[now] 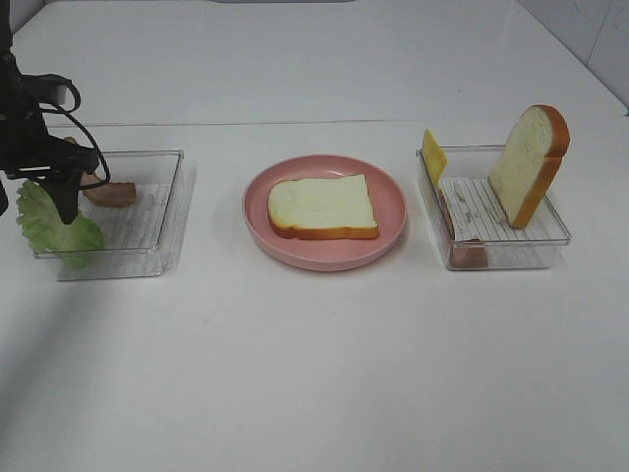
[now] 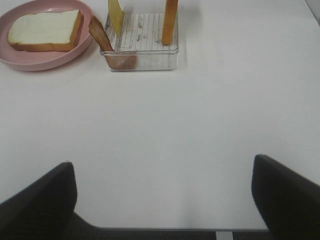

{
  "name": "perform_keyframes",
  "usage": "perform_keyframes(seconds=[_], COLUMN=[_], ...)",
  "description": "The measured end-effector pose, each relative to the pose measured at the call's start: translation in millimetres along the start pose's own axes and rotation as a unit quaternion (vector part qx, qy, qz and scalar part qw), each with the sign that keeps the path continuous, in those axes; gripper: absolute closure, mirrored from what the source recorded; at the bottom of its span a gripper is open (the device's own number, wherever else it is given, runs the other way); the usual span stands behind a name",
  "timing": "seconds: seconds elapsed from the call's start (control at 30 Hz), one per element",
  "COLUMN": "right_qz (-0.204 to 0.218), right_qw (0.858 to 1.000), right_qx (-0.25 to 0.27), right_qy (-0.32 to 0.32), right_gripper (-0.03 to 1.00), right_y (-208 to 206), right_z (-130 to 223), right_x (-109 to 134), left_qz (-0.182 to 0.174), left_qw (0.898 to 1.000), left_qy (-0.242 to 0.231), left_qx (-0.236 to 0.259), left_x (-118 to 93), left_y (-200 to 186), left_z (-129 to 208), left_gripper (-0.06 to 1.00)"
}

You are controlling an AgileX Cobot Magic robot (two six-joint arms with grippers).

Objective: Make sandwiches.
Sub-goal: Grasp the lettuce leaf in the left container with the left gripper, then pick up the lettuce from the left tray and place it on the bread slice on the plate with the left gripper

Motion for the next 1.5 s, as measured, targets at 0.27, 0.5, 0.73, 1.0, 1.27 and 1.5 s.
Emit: perform_keyframes(seconds=[0.27,0.5,0.73,1.0,1.27,1.5], right_qz=[0.0,0.0,0.0,0.0,0.0,0.0], right_qw=[1.0,1.0,1.0,1.0,1.0,1.0], right_qx=[0.0,0.0,0.0,0.0,0.0,0.0], right_qy=[0.0,0.0,0.0,0.0,0.0,0.0], right_gripper=[0.05,0.05,0.05,0.05,0.05,0.05], right_y=[0.0,0.0,0.0,0.0,0.0,0.0], right_z=[0.0,0.0,0.0,0.0,0.0,0.0], right_x=[0.0,0.0,0.0,0.0,0.0,0.0], left_qz=[0.006,0.019,0.019,0.031,0.056,0.129], left_qw=[1.0,0.999,0.999,0.998,0.993,0.974], left_qy=[0.01,0.028,0.027,0.038,0.048,0.09], left_qx=[-0.009,-0.007,-0.007,-0.042,-0.089,-0.164], left_x=[-1.4,-4.6,-4.7,-19.9,-37.0,-82.2], left_y=[0.0,-0.1,-0.1,-31.8,-78.8,-154.4], left_z=[-2.1,-1.5,-1.5,3.6,9.8,6.1], left_gripper=[0.63,0.94,0.94,0.94,0.94,0.94])
Point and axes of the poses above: a point on each arm's last joint axis where the gripper is mounted, y pointing out along that axis toward the gripper, x along the wrist's bending axis when the last joint is at zero, z = x × y, the point moved 3 cm from there along y, pointing out along that axis toward the gripper, and after that the axes turned 14 degrees about -y, right-handed, at the moved point
